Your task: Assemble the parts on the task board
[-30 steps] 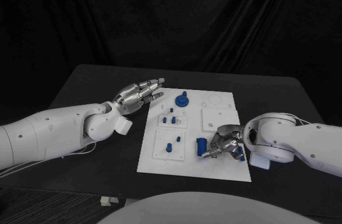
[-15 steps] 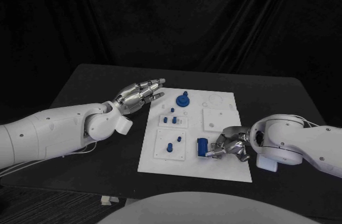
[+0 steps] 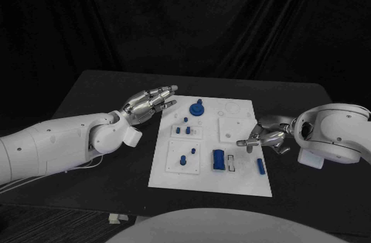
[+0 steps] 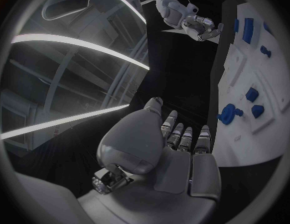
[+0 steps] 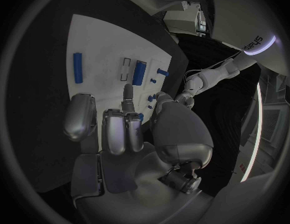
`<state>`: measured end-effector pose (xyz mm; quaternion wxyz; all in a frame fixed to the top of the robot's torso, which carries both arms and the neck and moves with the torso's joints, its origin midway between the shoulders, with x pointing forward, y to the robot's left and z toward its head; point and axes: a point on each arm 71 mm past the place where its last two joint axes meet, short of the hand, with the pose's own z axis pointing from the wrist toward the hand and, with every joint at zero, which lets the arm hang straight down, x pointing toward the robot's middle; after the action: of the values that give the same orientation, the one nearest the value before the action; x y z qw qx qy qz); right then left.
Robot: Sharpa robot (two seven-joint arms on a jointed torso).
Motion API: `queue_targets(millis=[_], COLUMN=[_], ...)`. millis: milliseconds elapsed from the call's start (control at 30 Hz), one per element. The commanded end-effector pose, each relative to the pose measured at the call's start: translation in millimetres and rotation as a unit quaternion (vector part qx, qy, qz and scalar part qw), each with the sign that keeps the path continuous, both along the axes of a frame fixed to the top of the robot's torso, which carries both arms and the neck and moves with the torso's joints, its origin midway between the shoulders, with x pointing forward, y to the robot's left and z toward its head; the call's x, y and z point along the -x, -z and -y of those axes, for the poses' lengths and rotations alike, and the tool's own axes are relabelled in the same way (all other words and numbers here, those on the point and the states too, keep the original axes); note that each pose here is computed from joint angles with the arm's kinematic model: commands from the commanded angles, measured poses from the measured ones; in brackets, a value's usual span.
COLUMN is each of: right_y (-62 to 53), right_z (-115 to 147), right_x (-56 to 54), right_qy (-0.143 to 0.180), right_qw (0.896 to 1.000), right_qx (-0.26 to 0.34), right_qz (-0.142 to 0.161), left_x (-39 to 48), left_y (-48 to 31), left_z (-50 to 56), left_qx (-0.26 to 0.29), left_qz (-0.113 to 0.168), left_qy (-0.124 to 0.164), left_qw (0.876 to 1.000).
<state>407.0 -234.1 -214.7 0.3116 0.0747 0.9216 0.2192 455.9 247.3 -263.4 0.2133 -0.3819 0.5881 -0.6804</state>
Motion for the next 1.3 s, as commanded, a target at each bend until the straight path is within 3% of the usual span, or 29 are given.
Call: queue_targets(millis=[33,267,533,767,1300], right_y=[-0.5,1.0,1.9,9.5,32.2], right_z=[11,27,34,38,31], right_x=[-3.9,-6.7,-3.6,1.8,12.4], right_qy=[-0.007,-0.014,-0.012,-0.013,-0.025], right_qw=[0.998,0.987,0.978,0.974,0.977], right_qx=[0.057,0.117,0.137,0.167,0.178], right_qz=[0.022,0.109,0.156,0.151,0.119], left_x=[1.0,8.3,14.3,14.9,12.5], left_y=[-4.8,-12.2,-15.1,-15.0,-12.1], left_z=[1.4,5.2,8.3,8.3,5.1], left_qx=[0.021,0.048,0.058,0.058,0.047], left_qz=[0.025,0.046,0.046,0.044,0.035], left_qy=[-0.01,-0.013,-0.006,-0.004,-0.003], left_qw=[0.999,0.998,0.997,0.997,0.998])
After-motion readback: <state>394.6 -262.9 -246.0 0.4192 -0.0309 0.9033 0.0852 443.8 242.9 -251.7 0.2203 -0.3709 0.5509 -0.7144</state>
